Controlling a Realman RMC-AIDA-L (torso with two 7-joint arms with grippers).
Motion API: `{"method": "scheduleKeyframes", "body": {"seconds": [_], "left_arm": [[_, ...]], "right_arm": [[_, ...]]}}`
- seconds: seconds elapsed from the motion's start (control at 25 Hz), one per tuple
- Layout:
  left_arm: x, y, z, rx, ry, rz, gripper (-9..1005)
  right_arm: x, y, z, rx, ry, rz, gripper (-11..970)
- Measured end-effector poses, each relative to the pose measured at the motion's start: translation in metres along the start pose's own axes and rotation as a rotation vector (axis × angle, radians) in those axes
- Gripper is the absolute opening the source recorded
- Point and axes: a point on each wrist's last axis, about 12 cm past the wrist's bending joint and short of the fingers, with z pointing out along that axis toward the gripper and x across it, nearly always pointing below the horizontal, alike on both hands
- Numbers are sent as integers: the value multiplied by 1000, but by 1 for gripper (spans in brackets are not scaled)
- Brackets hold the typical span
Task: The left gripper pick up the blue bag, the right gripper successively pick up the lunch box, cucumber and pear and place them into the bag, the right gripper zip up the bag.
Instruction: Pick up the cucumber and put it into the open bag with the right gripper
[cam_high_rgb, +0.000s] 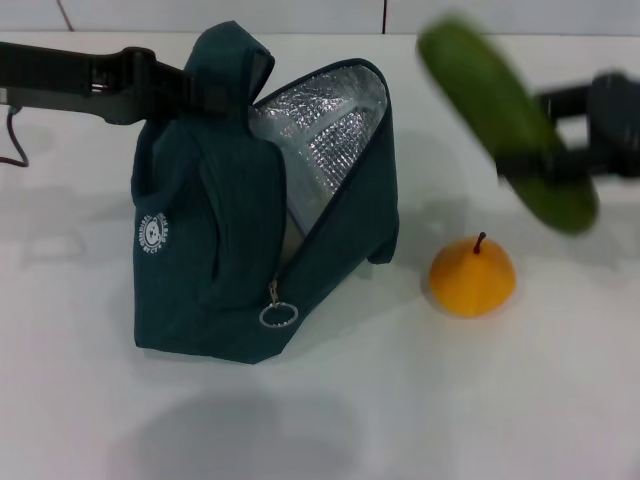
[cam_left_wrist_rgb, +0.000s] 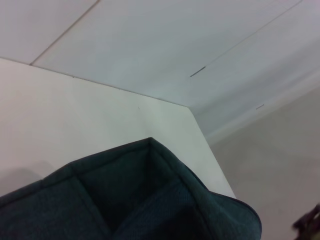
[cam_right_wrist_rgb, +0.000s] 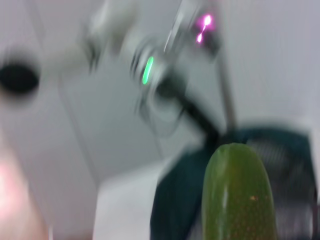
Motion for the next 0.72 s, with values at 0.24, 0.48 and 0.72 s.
{"method": "scheduleKeyframes", "body": {"seconds": [0.24, 0.48, 0.72], "left_arm": [[-1, -1, 3, 7, 4, 1, 43], [-4, -5, 8, 16, 14, 13, 43], [-5, -5, 13, 13, 32, 18, 43]], "right_arm": [[8, -16, 20, -24, -278, 164, 622], [13, -22, 63, -48, -407, 227, 626], [16, -28, 105, -18, -443, 193, 630]]}}
